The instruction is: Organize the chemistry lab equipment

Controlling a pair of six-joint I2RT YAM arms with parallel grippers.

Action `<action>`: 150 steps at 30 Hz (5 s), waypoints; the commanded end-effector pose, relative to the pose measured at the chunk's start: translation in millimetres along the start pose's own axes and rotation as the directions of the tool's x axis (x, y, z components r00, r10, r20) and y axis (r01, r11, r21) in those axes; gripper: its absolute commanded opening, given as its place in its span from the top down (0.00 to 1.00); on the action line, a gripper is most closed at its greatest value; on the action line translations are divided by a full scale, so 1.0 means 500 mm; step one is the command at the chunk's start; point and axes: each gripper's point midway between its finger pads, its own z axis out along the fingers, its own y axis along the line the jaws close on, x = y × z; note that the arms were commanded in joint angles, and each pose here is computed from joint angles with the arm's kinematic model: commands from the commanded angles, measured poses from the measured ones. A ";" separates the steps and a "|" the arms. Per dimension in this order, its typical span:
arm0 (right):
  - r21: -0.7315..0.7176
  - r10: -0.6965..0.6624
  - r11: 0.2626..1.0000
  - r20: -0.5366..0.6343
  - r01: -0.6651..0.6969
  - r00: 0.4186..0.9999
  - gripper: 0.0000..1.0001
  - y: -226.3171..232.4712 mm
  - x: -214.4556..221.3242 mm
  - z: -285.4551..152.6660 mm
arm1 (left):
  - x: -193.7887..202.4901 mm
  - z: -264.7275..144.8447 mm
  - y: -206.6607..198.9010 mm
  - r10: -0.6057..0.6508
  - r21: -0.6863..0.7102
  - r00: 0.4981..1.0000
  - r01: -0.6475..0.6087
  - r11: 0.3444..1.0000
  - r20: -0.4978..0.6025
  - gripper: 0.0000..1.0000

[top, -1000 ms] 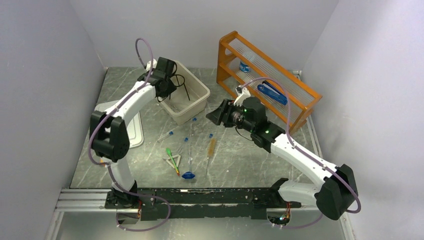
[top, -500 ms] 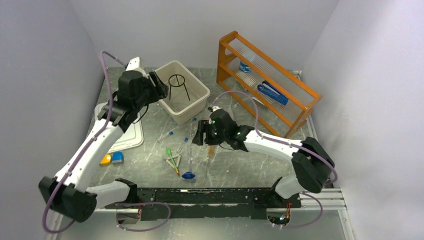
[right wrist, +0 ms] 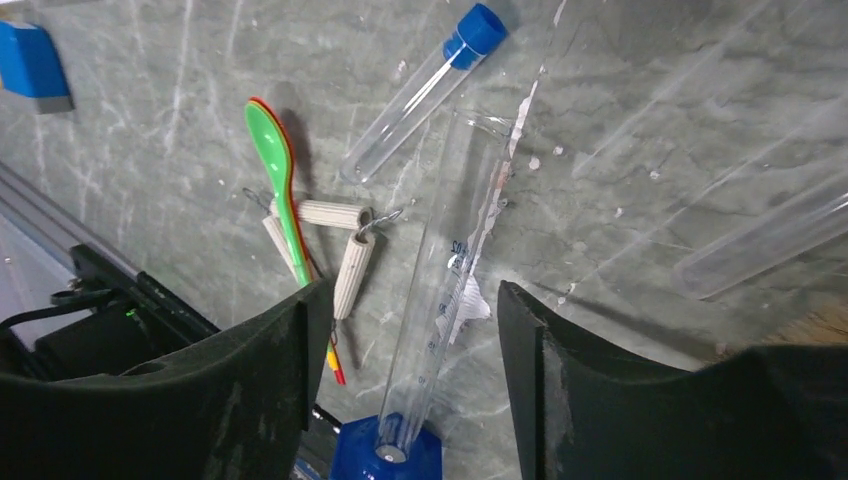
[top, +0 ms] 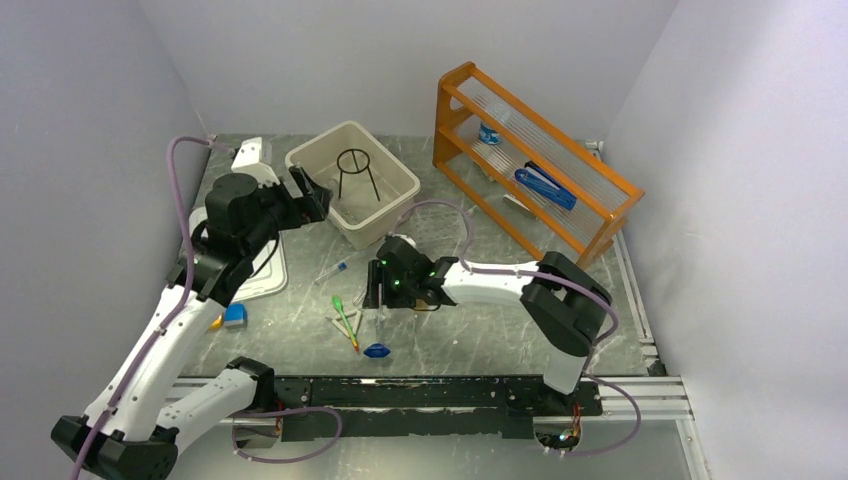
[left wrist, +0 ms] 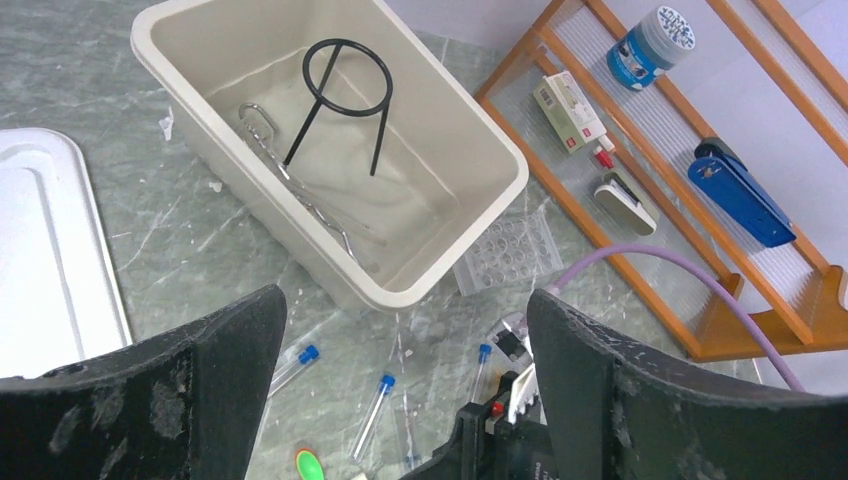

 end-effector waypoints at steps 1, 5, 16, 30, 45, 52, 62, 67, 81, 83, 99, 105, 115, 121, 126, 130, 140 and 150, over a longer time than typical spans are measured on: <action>0.063 0.053 0.997 -0.012 -0.052 0.999 0.38 -0.004 0.011 0.022 | 0.022 -0.026 0.006 0.032 0.011 0.999 -0.031 0.999 -0.030 0.07; 0.083 0.052 0.995 -0.016 -0.050 0.999 0.43 -0.008 0.019 0.033 | 0.028 -0.038 0.014 0.022 -0.004 0.999 -0.022 1.000 -0.032 0.07; 0.229 0.001 0.973 0.050 -0.012 0.999 0.58 -0.046 0.015 0.051 | 0.034 -0.040 0.024 0.022 -0.029 0.999 -0.024 0.999 -0.048 0.07; 0.111 0.033 0.992 0.184 -0.054 0.982 0.82 -0.009 -0.039 -0.002 | 0.077 -0.020 0.023 -0.040 -0.018 0.994 0.038 0.999 -0.102 0.06; -0.203 0.107 0.979 0.604 0.022 0.790 0.82 0.079 -0.252 -0.326 | 0.173 -0.046 -0.156 0.012 0.544 0.961 0.146 0.827 -0.276 0.08; -0.317 0.133 0.940 0.676 0.124 0.724 0.82 0.132 -0.306 -0.440 | 0.188 -0.085 -0.229 0.041 0.722 0.940 0.232 0.652 -0.339 0.09; -0.464 0.177 0.863 0.651 0.202 0.738 0.83 0.189 -0.316 -0.491 | 0.207 -0.094 -0.293 0.114 0.769 0.929 0.219 0.601 -0.353 0.32; -0.492 0.175 0.841 0.638 0.223 0.750 0.83 0.194 -0.317 -0.495 | 0.206 -0.098 -0.305 0.080 0.768 0.917 0.277 0.577 -0.391 0.45; -0.501 0.174 0.829 0.653 0.248 0.737 0.83 0.197 -0.327 -0.500 | 0.201 -0.098 -0.335 0.036 0.759 0.893 0.360 0.542 -0.448 0.62; -0.498 0.178 0.831 0.658 0.246 0.732 0.82 0.193 -0.330 -0.500 | 0.203 -0.093 -0.333 0.039 0.754 0.893 0.354 0.553 -0.448 0.69; -0.280 0.144 0.955 0.721 0.094 0.677 0.29 0.104 -0.394 -0.503 | 0.176 0.071 -0.244 -0.050 0.443 0.934 0.215 0.870 -0.355 0.95; -0.164 0.082 0.985 0.746 0.062 0.661 0.29 0.048 -0.388 -0.514 | 0.136 0.191 -0.075 -0.231 -0.001 0.941 0.238 0.971 -0.246 0.95; -0.092 0.042 0.995 0.733 0.037 0.679 0.29 -0.005 -0.382 -0.484 | 0.102 0.314 0.056 -0.390 -0.328 0.911 0.331 0.885 -0.134 0.95; -0.088 0.038 0.995 0.721 0.037 0.692 0.30 -0.015 -0.385 -0.467 | 0.141 0.353 0.115 -0.443 -0.542 0.887 0.309 0.781 -0.133 0.95; -0.084 0.040 0.996 0.715 0.029 0.698 0.30 -0.026 -0.384 -0.457 | 0.178 0.378 0.121 -0.481 -0.592 0.862 0.308 0.745 -0.158 0.95; -0.089 0.047 0.996 0.710 0.024 0.702 0.30 -0.030 -0.382 -0.450 | 0.204 0.389 0.126 -0.483 -0.621 0.859 0.286 0.730 -0.171 0.95; -0.094 0.052 0.995 0.699 0.019 0.713 0.31 -0.035 -0.374 -0.442 | 0.239 0.414 0.165 -0.442 -0.728 0.880 0.186 0.660 -0.176 0.89; -0.113 0.069 0.994 0.696 0.014 0.715 0.31 -0.033 -0.370 -0.443 | 0.278 0.427 0.173 -0.466 -0.757 0.870 0.192 0.625 -0.163 0.88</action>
